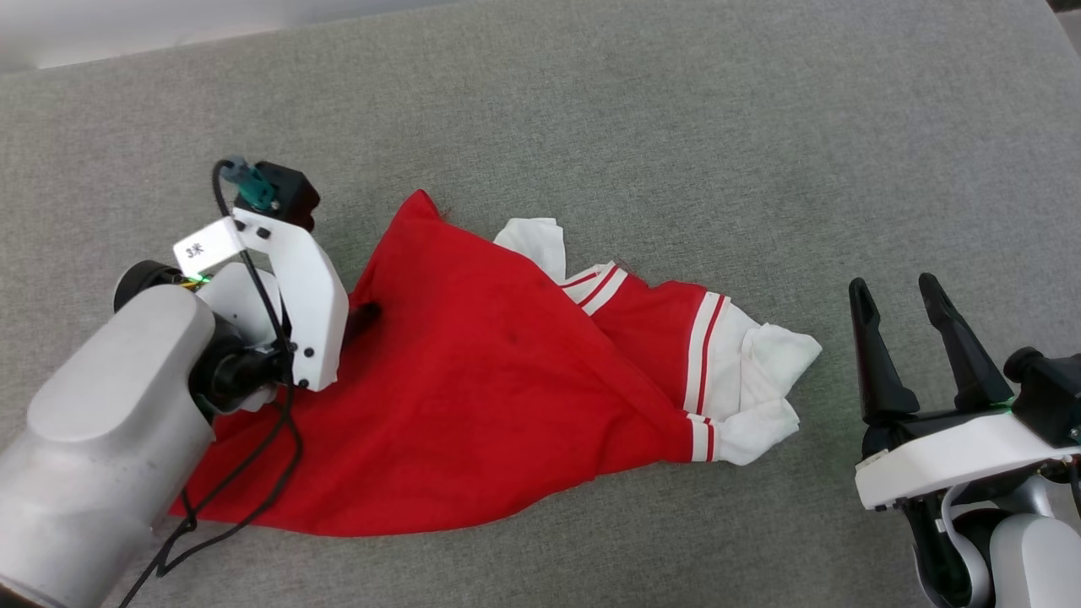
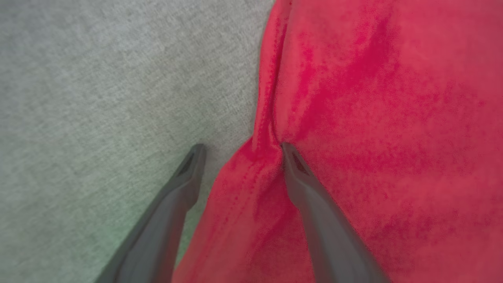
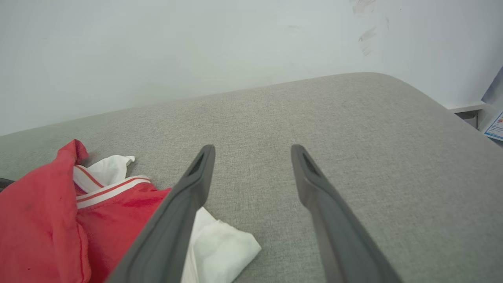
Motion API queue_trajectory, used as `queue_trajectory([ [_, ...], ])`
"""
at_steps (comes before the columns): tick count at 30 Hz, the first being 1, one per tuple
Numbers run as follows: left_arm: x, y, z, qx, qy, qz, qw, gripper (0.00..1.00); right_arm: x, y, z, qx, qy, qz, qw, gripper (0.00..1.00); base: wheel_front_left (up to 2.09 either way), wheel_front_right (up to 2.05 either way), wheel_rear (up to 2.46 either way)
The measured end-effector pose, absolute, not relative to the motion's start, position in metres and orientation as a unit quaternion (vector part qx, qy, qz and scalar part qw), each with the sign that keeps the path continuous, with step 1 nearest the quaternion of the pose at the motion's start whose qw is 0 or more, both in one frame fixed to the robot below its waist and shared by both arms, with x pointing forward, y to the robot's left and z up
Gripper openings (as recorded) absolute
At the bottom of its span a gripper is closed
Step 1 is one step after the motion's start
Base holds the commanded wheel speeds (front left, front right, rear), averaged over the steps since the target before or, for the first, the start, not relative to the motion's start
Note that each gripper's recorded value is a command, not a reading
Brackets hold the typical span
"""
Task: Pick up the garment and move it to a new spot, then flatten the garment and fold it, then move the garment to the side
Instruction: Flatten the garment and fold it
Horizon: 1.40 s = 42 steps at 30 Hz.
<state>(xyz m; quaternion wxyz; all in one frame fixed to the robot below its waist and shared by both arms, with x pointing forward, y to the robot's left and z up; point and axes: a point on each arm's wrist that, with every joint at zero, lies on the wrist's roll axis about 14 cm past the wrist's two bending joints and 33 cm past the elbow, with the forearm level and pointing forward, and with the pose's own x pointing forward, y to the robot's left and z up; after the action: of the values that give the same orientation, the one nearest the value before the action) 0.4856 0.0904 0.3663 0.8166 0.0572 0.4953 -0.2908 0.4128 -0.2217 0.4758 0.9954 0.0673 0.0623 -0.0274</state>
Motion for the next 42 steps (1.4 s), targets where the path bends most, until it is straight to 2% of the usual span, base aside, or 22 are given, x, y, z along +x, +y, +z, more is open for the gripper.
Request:
queue_trajectory([
  [1, 0.483, 0.09, 0.365, 0.06, 0.499, -0.293, 0.813, 0.0, 0.413, -0.221, 0.476, 0.068, 0.062, -0.027, 0.995, 1.0, 0.0, 0.0, 0.0],
  [4, 0.48, 0.079, 0.366, 0.051, 0.486, -0.305, 0.818, 0.0, 0.414, -0.22, 0.478, 0.068, 0.059, -0.025, 0.996, 1.0, 0.0, 0.0, 0.0],
  [10, 0.496, 0.074, 0.389, 0.065, 0.382, -0.303, 0.871, 0.0, 0.412, -0.22, 0.486, 0.071, 0.048, -0.024, 0.996, 1.0, 0.0, 0.0, 0.0],
  [17, 0.508, 0.061, 0.47, 0.078, 0.212, -0.309, 0.924, 0.0, 0.4, -0.22, 0.498, 0.074, 0.038, -0.025, 0.996, 1.0, 0.0, 0.0, 0.0],
  [24, 0.453, 0.042, 0.518, 0.078, 0.129, -0.345, 0.927, 0.0, 0.386, -0.216, 0.512, 0.075, 0.028, -0.017, 0.997, 1.0, 0.0, 0.0, 0.0],
  [29, 0.385, 0.032, 0.508, 0.061, 0.165, -0.381, 0.908, 0.0, 0.381, -0.207, 0.519, 0.074, 0.025, -0.003, 0.997, 1.0, 0.0, 0.0, 0.0],
  [35, 0.299, 0.031, 0.452, 0.037, 0.295, -0.406, 0.864, 0.0, 0.379, -0.195, 0.528, 0.074, 0.018, 0.017, 0.997, 1.0, 0.0, 0.0, 0.0],
  [42, 0.241, 0.046, 0.387, 0.012, 0.426, -0.382, 0.82, 0.0, 0.379, -0.185, 0.531, 0.074, 0.016, 0.032, 0.997, 1.0, 0.0, 0.0, 0.0],
])
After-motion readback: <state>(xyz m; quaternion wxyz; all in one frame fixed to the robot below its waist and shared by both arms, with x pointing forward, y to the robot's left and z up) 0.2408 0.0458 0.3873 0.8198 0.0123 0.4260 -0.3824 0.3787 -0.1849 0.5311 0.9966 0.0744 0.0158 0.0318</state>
